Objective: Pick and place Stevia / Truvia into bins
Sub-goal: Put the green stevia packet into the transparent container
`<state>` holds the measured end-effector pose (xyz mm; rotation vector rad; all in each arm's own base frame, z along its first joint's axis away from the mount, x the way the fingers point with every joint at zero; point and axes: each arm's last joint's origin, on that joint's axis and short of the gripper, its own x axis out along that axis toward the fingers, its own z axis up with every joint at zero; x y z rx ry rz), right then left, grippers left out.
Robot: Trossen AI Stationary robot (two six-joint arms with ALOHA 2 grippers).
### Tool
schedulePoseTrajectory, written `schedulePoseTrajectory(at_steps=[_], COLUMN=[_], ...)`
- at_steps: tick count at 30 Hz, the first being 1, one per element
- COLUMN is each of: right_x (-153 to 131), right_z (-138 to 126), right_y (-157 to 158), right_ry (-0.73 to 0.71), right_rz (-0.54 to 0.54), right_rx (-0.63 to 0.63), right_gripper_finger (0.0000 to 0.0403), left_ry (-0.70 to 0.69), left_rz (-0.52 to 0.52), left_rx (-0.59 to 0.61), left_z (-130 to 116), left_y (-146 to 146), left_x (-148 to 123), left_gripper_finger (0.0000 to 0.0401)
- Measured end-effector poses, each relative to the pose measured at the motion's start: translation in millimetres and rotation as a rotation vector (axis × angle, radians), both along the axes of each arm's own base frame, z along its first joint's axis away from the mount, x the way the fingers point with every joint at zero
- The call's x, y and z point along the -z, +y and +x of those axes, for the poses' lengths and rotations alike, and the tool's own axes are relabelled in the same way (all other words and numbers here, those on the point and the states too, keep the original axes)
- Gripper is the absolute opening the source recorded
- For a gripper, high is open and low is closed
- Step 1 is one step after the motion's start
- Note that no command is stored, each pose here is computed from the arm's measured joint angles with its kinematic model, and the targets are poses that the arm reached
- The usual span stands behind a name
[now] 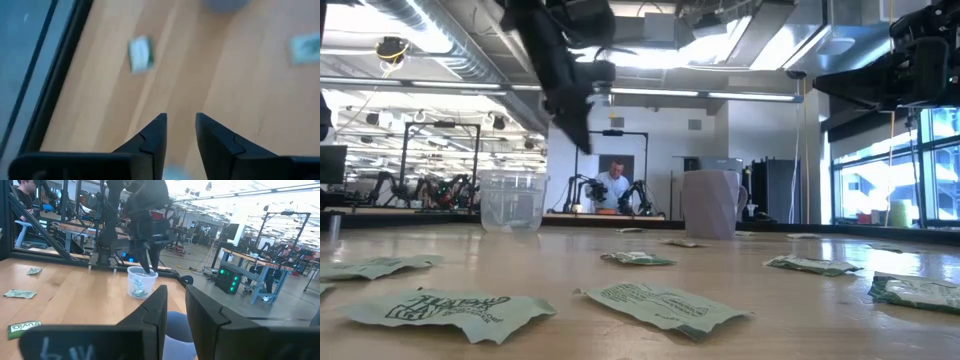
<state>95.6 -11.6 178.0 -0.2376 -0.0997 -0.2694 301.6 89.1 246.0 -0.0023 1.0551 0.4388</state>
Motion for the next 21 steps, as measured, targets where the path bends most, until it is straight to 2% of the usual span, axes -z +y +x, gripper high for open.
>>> schedulePoseTrajectory(at_steps=[5,9,14,21], right_x=[0,0,0,0], right_z=[0,0,0,0], right_y=[0,0,0,0], right_ry=[0.0,0.0,0.0,0.009], right_rz=[0.0,0.0,0.0,-0.021], right_rx=[0.0,0.0,0.001,0.003], right_gripper_finger=[0.0075,0.0074,0.0075,0.0075], left_ry=[-0.154,-0.219,-0.18,-0.111], left_rz=[0.037,-0.017,-0.034,-0.112], left_rx=[0.007,0.025,0.0,0.047], left_z=[8,11,17,30], left_y=[17,32,50,72], left_x=[-9,-8,14,56], left_gripper_finger=[0.0113,0.0115,0.0114,0.0115])
